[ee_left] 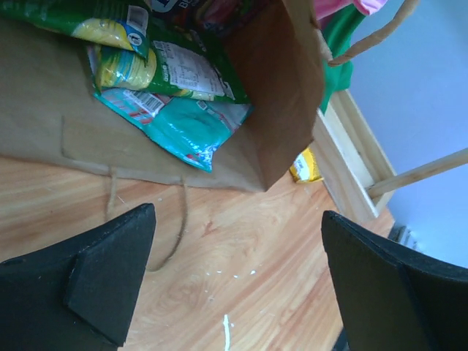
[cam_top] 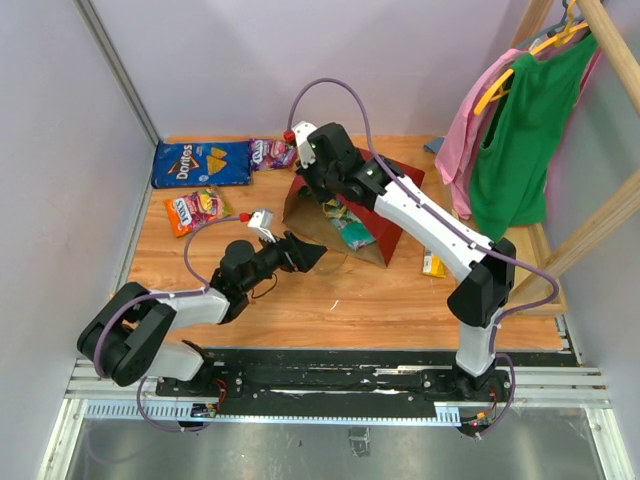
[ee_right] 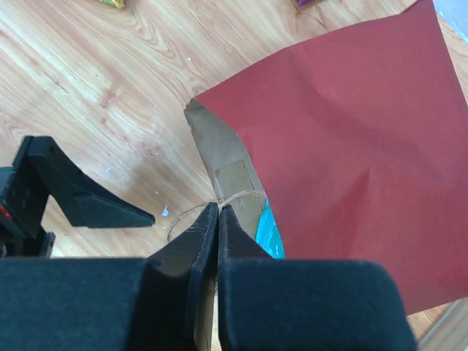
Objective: Take the snacks out of the paper bag
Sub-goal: Take out the snack from the paper bag.
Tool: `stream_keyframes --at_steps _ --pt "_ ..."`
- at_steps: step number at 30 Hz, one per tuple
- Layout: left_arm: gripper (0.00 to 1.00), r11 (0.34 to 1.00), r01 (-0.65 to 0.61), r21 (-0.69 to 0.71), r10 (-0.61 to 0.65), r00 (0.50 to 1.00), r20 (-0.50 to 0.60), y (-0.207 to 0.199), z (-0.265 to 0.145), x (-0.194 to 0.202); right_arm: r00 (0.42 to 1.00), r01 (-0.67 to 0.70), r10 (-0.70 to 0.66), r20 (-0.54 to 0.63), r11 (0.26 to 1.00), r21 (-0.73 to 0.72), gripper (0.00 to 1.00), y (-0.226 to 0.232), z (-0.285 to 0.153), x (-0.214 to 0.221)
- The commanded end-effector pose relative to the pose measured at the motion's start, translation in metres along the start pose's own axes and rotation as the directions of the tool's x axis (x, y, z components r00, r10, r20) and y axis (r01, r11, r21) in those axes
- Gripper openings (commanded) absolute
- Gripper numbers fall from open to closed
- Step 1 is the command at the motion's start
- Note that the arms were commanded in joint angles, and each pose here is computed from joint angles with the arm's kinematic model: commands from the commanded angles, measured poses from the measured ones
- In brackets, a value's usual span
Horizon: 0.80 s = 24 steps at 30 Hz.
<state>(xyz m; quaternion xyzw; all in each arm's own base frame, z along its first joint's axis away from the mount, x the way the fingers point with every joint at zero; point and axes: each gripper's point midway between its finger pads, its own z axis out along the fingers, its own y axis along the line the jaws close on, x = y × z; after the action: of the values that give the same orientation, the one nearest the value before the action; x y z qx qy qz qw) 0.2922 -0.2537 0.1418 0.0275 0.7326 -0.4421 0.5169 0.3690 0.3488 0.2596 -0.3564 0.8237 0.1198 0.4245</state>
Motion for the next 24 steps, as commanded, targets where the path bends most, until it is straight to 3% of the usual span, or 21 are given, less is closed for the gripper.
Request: stream_keyframes --at_steps 1,9,15,21,24 --pt "1.00 0.982 0.189 0.004 -0.189 0.982 0.009 -0.008 -0.003 -0.003 0.996 -0.040 0.042 0.077 0.999 -0.020 0.01 0.011 0.000 -0.029" --pt "0.97 0.887 0.442 0.132 -0.434 0.897 -0.088 -0.024 0.018 0.018 0.990 -0.068 0.052 0.132 0.991 0.118 0.01 -0.014 0.013 -0.051" --pt "0.98 0.849 0.509 0.143 -0.490 0.859 -0.145 -0.017 0.040 0.032 0.972 -0.111 0.074 0.221 0.981 0.162 0.01 -0.029 0.016 -0.080" --pt "0.99 0.913 0.407 0.022 -0.402 0.908 -0.118 0.003 0.052 0.017 0.965 -0.105 0.056 0.257 0.978 0.182 0.01 -0.038 0.017 -0.096" --pt "1.00 0.940 0.318 -0.124 -0.330 0.940 -0.083 0.036 0.054 0.001 0.962 -0.141 0.079 0.261 0.964 0.226 0.01 -0.052 0.018 -0.095"
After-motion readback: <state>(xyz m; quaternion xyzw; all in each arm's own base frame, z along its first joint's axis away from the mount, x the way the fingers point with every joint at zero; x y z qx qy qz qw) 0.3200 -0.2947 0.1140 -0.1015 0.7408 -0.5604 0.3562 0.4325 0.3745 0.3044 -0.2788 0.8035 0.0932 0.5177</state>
